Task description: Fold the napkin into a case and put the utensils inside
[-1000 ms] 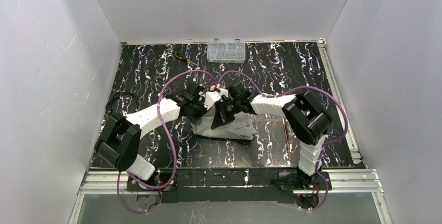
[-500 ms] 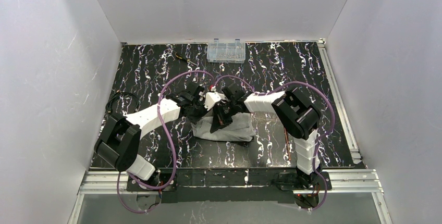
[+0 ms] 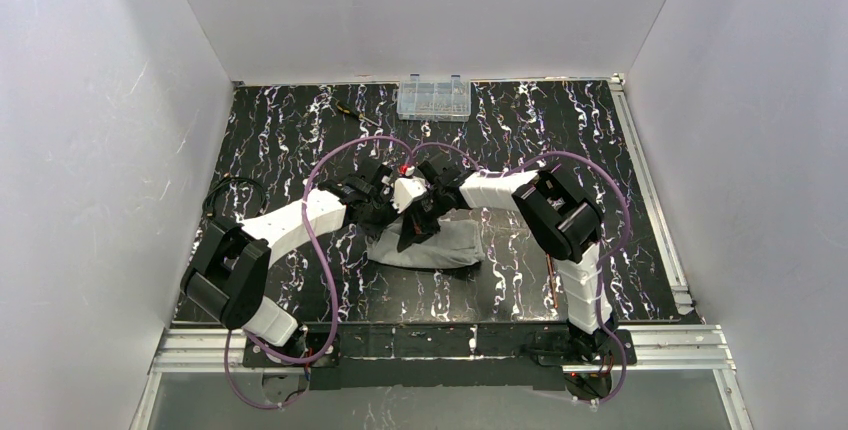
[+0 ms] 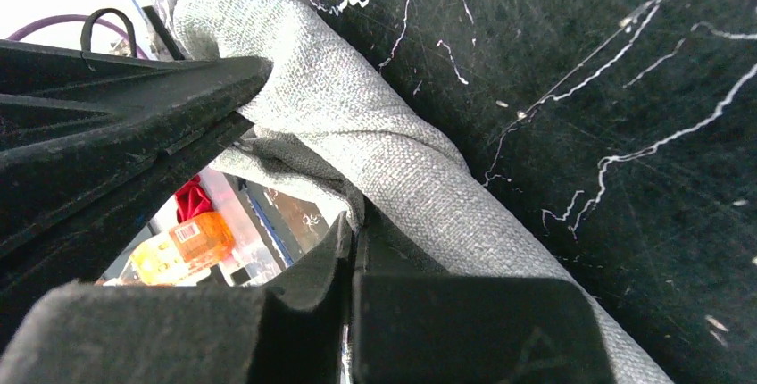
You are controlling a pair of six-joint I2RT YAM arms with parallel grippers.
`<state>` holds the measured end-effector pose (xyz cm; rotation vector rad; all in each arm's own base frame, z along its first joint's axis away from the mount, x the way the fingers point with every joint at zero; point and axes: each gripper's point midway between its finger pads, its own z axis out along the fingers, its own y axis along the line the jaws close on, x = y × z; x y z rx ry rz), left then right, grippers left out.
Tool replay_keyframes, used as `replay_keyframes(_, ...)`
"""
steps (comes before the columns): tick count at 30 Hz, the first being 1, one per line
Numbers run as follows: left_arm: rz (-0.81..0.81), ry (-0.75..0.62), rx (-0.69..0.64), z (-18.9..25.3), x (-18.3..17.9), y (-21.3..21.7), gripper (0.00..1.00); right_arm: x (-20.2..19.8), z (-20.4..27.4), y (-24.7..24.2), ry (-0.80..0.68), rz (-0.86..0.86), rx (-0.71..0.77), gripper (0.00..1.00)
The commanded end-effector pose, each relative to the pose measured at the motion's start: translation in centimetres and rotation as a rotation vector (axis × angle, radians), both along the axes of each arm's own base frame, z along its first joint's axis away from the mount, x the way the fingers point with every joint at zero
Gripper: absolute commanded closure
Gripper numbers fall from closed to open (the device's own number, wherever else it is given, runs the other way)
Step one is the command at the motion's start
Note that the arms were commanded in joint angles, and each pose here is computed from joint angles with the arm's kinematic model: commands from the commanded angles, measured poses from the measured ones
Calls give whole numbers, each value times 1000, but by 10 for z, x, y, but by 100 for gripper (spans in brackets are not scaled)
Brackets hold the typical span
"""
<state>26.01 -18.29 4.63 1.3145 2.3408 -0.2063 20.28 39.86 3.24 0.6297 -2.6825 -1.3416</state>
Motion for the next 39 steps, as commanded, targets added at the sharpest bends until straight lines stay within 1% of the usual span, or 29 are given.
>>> replay_keyframes(1,-42,15,-28,7,-8,-7,100,1,12,7,3,10,20,97)
replay_keyframes(4,-47,18,-25,6,-10,-6,100,0,17,7,5,5,28,97)
replay_keyframes(9,-48,22,-24,4,-12,-5,100,0,28,18,56,-23,105,93)
replay_keyframes(14,-49,26,-23,3,-13,-6,100,2,39,25,67,-26,145,94)
replay_keyframes(19,-54,23,-22,3,-13,-6,100,-5,27,24,122,-34,167,93)
replay_keyframes(22,-55,26,-20,3,-13,-6,100,-9,22,23,157,-67,194,91)
replay_keyframes(28,-54,33,-20,2,-14,-6,100,-7,26,27,180,-129,258,89)
replay_keyframes(29,-54,34,-19,2,-14,-6,100,-6,28,28,182,-136,270,88)
replay_keyframes(31,-53,36,-19,2,-15,-6,100,-5,30,30,179,-142,288,81)
replay_keyframes(32,-54,35,-19,2,-14,-6,100,-5,32,31,179,-138,298,80)
replay_keyframes(39,-52,37,-16,2,-14,-6,100,-3,46,39,216,-159,407,80)
